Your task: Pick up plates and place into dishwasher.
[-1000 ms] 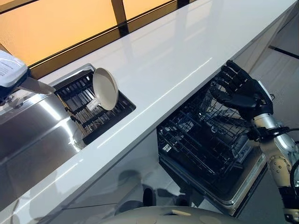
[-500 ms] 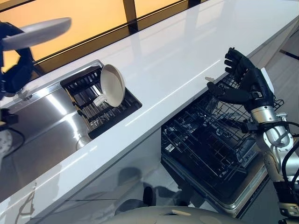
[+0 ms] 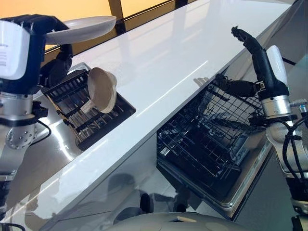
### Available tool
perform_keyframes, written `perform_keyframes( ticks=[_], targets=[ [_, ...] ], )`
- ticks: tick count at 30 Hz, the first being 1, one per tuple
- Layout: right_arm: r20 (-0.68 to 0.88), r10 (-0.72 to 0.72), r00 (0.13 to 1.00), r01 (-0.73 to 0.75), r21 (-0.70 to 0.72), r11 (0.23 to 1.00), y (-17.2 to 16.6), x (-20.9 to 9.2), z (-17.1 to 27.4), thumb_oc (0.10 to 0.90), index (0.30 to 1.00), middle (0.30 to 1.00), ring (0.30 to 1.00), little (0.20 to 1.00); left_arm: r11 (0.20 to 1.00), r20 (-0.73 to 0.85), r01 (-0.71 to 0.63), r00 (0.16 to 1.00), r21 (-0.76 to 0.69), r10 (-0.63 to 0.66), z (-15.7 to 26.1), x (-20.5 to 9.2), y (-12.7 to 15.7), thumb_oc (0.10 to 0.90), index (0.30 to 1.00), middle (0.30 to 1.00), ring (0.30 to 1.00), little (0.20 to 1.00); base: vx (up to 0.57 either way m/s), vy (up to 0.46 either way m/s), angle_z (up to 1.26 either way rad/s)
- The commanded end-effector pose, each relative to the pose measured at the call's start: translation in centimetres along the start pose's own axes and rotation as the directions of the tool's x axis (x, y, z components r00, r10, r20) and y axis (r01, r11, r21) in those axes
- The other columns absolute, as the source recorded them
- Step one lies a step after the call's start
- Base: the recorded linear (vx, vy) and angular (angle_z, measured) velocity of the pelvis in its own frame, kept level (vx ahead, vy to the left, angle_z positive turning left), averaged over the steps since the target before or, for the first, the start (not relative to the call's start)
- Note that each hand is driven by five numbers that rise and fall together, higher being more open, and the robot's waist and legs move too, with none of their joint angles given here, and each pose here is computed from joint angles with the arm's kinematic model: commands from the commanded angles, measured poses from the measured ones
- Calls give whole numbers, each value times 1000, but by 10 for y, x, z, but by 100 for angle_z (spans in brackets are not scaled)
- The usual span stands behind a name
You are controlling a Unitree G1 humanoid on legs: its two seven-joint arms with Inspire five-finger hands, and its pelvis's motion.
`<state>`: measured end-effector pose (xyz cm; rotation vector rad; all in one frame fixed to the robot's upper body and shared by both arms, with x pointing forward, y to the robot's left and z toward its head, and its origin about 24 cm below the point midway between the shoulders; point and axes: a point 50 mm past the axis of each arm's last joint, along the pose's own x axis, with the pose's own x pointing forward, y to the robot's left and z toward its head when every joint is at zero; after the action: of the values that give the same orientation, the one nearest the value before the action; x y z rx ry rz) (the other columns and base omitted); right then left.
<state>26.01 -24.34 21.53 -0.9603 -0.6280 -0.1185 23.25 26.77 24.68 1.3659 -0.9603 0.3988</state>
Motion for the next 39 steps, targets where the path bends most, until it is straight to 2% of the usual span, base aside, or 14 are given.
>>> perform_keyframes(
  ticks=[1,4,9,11,13,16,25,33,38,39],
  targets=[
    [354,-65,933,78,-22,997,-37,28,64,800,900,900,900,900,992,102,-127,987,-16,128,11,39,26,100,300,300,300,200,-2,62,-13],
    [396,-10,918,-2,31,1000,-34,31,72,800,900,900,900,900,993,137,-103,985,-54,109,18,45,22,100,300,300,300,200,-5,59,-17],
    [466,-63,882,34,71,997,-33,37,85,800,900,900,900,900,990,190,-50,979,-129,74,31,54,14,100,300,300,300,200,1,24,-3],
    [503,-92,859,47,101,994,-32,40,93,800,900,900,900,900,980,222,6,974,-201,39,42,59,7,100,300,300,300,200,-6,35,-1],
    [512,-85,855,26,121,992,-29,42,97,800,900,900,900,900,957,249,64,969,-283,8,50,61,2,100,300,300,300,200,-2,32,0],
    [516,-32,856,-39,127,991,-23,43,99,800,900,900,900,900,944,279,94,960,-316,-2,57,63,-1,100,300,300,300,200,0,0,0],
    [574,33,818,-137,140,981,-11,49,115,800,900,900,900,900,916,330,128,944,-380,5,72,75,-4,100,300,300,300,200,0,-1,-1],
    [566,175,806,-332,186,925,11,52,120,800,900,900,900,900,926,363,99,931,-364,43,82,78,-7,100,300,300,300,200,5,-20,-1],
    [572,175,801,-371,245,895,19,55,124,800,900,900,900,900,917,375,124,927,-379,30,86,78,-11,100,300,300,300,200,18,-51,0],
    [573,163,803,-367,262,892,20,55,125,726,836,836,836,826,907,384,140,923,-396,25,89,77,-12,100,300,300,300,200,19,-56,0]
  ],
)
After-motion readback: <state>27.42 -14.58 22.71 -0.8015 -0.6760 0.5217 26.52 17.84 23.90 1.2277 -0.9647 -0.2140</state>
